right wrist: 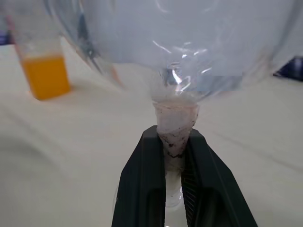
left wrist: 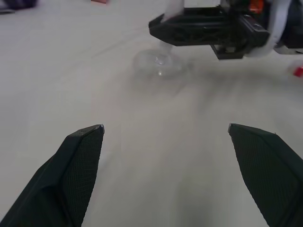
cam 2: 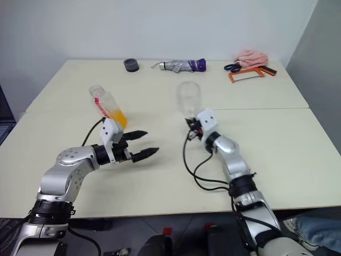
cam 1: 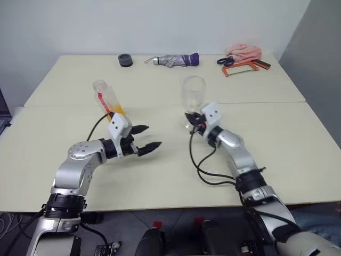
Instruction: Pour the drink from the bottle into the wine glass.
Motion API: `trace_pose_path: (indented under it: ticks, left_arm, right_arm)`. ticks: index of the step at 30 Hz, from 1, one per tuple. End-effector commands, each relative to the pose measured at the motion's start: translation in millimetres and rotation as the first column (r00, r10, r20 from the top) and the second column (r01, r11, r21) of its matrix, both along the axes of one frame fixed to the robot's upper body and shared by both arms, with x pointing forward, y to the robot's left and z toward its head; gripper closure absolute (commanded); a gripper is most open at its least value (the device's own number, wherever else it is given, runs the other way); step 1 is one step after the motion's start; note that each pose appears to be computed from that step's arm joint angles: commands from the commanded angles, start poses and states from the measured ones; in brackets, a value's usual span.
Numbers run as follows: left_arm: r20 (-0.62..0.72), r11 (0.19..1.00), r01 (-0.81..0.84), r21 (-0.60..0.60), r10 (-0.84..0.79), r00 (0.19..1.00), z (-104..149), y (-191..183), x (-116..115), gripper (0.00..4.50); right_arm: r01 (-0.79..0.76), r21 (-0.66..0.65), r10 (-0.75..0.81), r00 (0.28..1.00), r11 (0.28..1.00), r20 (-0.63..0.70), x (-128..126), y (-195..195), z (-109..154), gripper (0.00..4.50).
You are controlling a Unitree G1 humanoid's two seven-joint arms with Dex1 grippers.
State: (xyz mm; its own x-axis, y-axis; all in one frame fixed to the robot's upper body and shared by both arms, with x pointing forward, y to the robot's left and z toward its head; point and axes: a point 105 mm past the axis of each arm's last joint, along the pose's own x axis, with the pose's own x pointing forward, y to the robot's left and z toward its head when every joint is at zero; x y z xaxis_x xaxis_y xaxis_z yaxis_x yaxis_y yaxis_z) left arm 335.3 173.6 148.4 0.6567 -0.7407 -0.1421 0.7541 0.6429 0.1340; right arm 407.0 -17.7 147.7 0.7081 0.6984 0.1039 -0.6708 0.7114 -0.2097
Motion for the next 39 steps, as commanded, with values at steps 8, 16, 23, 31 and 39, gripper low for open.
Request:
trace_pose_path:
  ticks: [8, 16, 23, 31, 39]
  left_arm:
    - [0.143, 0.998, -0.056, -0.029, 0.060, 0.988, 50, 12, -26, 0.00]
    - [0.211, 0.999, -0.051, 0.000, 0.050, 0.976, 81, 14, -35, 0.00]
    - [0.241, 0.999, -0.046, 0.018, 0.040, 0.970, 90, 13, -33, 0.00]
    - [0.247, 0.999, -0.030, 0.025, 0.023, 0.969, 89, 11, -31, 0.00]
    - [0.267, 1.000, -0.024, 0.008, 0.021, 0.964, 92, 11, -28, 0.00]
  right_arm:
    - [-0.068, -0.038, 0.066, 0.996, 0.997, -0.053, 7, 19, -22, 4.33]
    - [-0.073, -0.036, 0.069, 0.992, 0.997, -0.106, 6, 19, -36, 4.33]
    - [-0.069, -0.015, 0.067, 0.992, 0.998, -0.108, 6, 20, -35, 3.37]
    - [-0.085, -0.006, 0.084, 0.991, 0.996, -0.108, 2, 24, -38, 0.45]
    - [-0.101, -0.019, 0.098, 0.987, 0.995, -0.123, -2, 21, -45, 0.02]
